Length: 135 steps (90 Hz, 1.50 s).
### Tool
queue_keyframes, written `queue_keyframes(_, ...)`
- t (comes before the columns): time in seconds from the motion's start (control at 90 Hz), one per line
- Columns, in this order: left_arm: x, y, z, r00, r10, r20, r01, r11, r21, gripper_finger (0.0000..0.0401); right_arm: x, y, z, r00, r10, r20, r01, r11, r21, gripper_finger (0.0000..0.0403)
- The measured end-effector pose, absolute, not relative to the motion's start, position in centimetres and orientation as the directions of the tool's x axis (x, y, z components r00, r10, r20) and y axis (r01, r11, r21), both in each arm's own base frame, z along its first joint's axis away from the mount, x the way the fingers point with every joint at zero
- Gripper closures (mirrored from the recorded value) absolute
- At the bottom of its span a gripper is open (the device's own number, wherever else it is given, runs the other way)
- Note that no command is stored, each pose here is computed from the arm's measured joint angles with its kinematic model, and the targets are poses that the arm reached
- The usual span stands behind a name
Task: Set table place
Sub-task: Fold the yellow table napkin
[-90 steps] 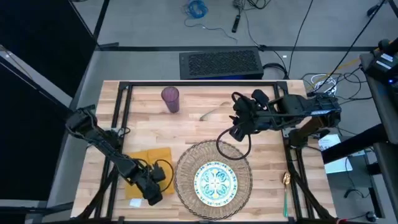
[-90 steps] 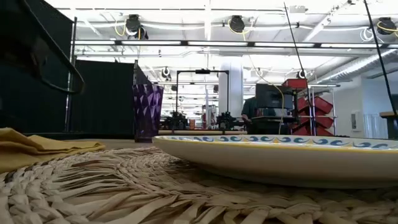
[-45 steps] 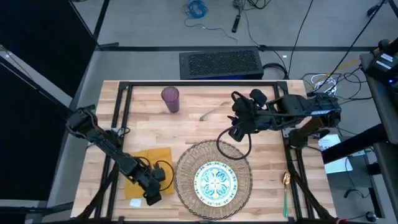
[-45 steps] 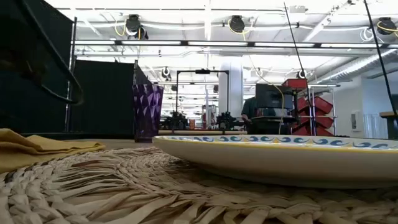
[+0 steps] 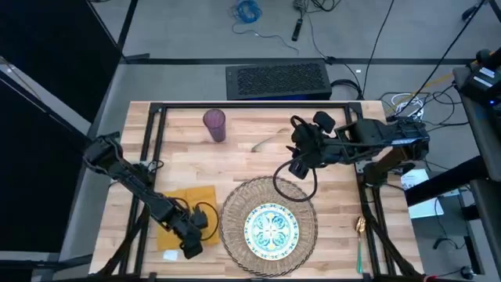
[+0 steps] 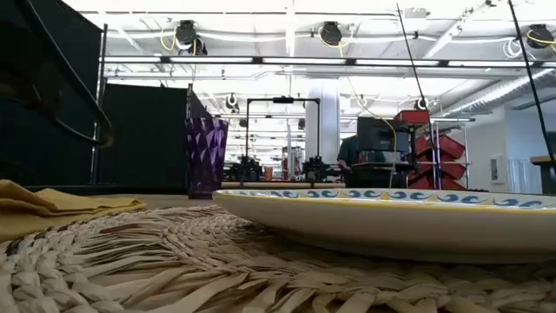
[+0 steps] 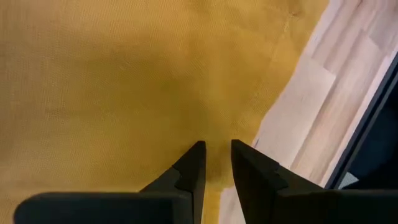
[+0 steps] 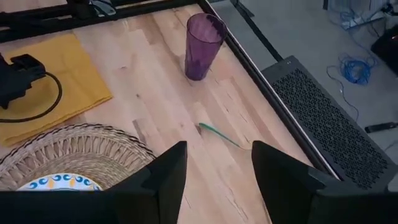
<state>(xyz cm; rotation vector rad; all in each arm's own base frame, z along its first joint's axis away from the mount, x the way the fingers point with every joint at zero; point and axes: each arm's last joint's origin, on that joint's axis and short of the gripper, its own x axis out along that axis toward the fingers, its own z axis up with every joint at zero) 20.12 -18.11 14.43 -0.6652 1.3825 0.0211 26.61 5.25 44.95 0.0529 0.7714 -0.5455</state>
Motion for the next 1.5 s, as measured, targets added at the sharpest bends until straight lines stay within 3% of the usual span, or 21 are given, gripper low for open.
queue_keyframes(0.644,19.3,-19.2,13.8,0.121,-0.411,-0.904,-0.425,0.801,-0.421,0.0341,26.8,5.3,45.1,0.604,-0.442,-0.663,0.472,0.869,-0.149,0.0236)
queue_keyframes(0.822,20.1,-19.8,17.1,0.259,-0.378,-0.889,-0.354,0.819,-0.452,0.0341,27.0,5.4,45.3,0.627,-0.434,-0.646,0.459,0.877,-0.143,0.0236)
queue_keyframes(0.956,20.1,-19.5,19.8,0.293,-0.296,-0.909,-0.351,0.851,-0.39,0.0341,27.1,5.3,45.3,0.63,-0.432,-0.646,0.458,0.878,-0.14,0.0236)
queue_keyframes(1.056,19.3,-19.1,21.6,0.324,-0.213,-0.922,-0.397,0.854,-0.336,0.0341,27.1,5.4,45.3,0.632,-0.416,-0.654,0.449,0.884,-0.129,0.0236)
queue_keyframes(1.222,16.9,-18.0,22.1,0.265,-0.087,-0.96,-0.537,0.814,-0.221,0.0341,27.1,5.5,45.3,0.635,-0.389,-0.667,0.433,0.895,-0.11,0.0236)
queue_keyframes(1.5,12.8,-17.6,21.2,0.284,-0.066,-0.957,-0.7,0.667,-0.254,0.0341,26.7,6.5,45.2,0.64,-0.365,-0.676,0.392,0.912,-0.122,0.0236)
